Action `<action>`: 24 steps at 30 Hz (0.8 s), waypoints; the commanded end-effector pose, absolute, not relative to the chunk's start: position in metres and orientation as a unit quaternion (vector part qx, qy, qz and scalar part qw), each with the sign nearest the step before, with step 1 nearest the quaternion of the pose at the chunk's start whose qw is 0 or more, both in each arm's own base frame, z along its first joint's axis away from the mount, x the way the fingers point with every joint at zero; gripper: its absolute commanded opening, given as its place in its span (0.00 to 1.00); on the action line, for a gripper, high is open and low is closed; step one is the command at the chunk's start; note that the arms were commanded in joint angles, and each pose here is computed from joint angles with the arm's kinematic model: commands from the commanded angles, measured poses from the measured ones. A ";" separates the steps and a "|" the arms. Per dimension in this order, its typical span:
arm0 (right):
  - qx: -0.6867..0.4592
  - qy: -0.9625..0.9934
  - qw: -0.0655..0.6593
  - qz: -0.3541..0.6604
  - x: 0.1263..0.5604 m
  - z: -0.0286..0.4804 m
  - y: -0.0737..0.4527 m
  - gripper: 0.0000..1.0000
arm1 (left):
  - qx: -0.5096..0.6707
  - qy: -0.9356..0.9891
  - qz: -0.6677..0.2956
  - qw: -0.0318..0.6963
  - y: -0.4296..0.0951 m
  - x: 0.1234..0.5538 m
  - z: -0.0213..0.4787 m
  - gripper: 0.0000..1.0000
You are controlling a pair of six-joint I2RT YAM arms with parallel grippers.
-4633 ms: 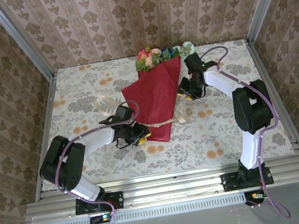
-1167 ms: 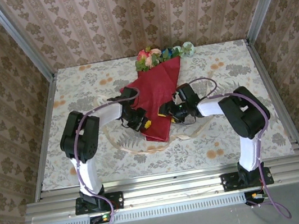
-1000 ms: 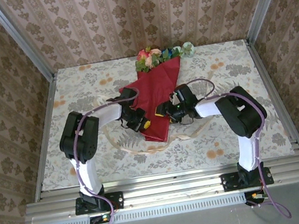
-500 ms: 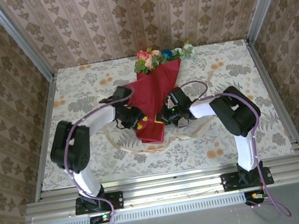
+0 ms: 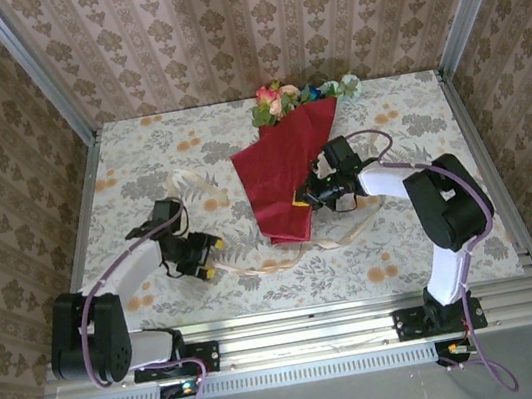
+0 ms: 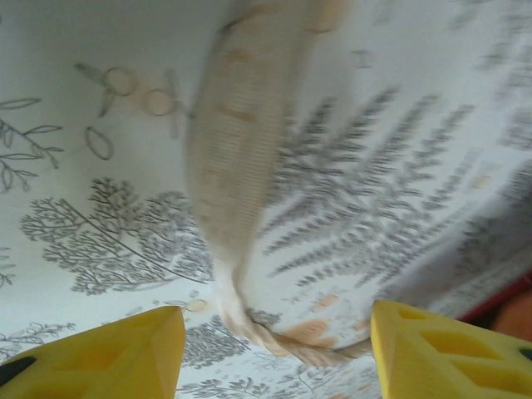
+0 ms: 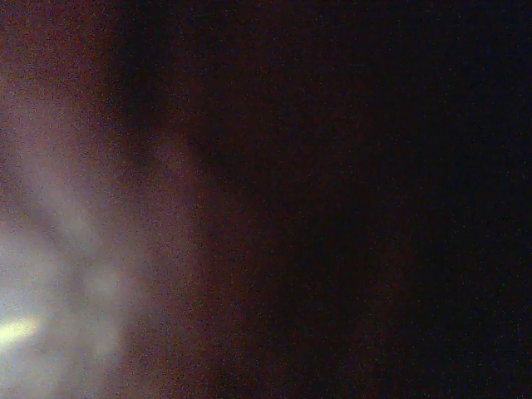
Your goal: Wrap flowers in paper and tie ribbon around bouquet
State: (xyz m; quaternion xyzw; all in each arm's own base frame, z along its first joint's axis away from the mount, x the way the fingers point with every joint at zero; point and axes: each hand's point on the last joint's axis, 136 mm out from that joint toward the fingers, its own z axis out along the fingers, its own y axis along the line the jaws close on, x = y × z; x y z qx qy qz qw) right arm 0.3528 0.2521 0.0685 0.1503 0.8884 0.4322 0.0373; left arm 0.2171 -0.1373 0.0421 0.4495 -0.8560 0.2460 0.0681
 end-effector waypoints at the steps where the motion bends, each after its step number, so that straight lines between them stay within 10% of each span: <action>1: 0.121 0.887 0.011 0.446 0.331 0.085 0.255 0.00 | 0.446 -0.847 0.279 0.079 -0.152 0.232 0.029 0.57; 9: 0.121 0.892 -0.002 0.436 0.305 0.095 0.244 0.00 | 0.453 -0.831 0.317 0.068 -0.168 0.293 0.003 0.00; 22: 0.138 0.910 -0.038 0.389 0.236 0.045 0.237 0.00 | 0.483 -0.793 0.372 0.004 -0.118 0.368 0.032 0.00; 24: 0.142 0.915 -0.042 0.376 0.236 0.033 0.234 0.00 | 0.485 -0.789 0.376 0.017 -0.119 0.356 0.035 0.22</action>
